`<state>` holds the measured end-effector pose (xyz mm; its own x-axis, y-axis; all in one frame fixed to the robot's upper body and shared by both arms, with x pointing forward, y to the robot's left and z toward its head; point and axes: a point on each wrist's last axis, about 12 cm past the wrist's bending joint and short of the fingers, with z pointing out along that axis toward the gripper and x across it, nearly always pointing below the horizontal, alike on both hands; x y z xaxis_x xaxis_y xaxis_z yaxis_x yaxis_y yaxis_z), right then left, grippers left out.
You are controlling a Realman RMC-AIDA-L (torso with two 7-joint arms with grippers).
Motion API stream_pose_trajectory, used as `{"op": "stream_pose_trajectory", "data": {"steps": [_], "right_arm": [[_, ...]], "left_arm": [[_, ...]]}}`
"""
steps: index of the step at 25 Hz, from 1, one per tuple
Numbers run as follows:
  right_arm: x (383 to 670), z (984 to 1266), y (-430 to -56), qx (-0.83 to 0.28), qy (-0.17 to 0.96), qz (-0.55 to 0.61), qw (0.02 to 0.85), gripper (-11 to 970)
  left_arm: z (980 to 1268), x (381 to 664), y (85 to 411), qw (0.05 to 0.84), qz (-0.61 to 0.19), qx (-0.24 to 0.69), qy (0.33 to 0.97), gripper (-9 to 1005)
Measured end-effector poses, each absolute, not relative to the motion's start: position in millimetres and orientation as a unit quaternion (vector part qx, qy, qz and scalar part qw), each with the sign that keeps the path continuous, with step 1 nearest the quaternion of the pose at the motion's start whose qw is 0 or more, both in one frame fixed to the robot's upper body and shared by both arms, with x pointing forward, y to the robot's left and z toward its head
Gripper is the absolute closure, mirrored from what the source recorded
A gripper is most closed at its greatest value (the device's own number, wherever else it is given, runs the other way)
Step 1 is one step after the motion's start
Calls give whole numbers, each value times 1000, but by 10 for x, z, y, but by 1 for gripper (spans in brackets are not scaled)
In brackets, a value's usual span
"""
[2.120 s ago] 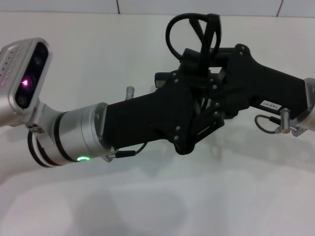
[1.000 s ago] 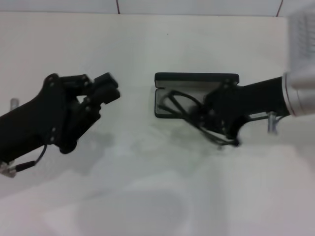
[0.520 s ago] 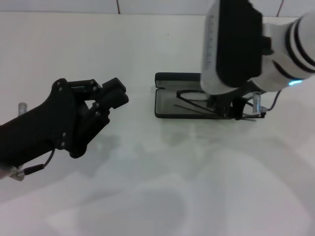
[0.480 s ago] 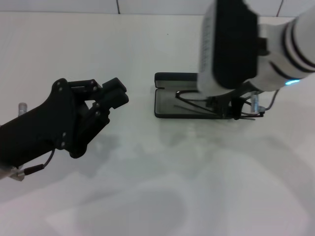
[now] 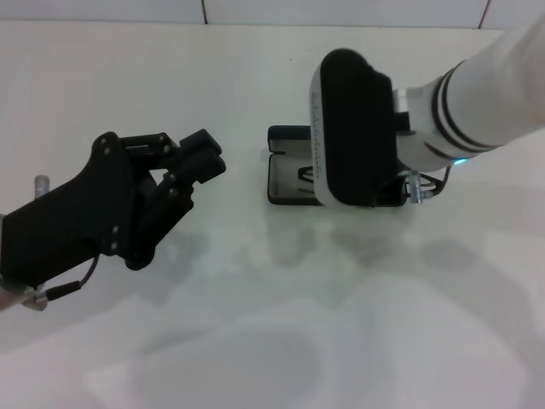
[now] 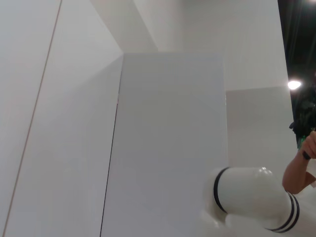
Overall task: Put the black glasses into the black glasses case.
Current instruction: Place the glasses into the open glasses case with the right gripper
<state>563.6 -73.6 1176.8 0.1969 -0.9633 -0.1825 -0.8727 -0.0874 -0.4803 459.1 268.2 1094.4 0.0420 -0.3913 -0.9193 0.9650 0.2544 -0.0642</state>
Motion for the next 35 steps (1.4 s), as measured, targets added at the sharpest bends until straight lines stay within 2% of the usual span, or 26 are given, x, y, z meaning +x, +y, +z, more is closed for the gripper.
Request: {"op": "stream_pose_trajectory", "data": {"steps": [35], "right_arm": [[5720,11460,-681,-736,594,-141,293,839]], "left_arm": [[10941,4609,2664,650,-521,318,453,879]]}}
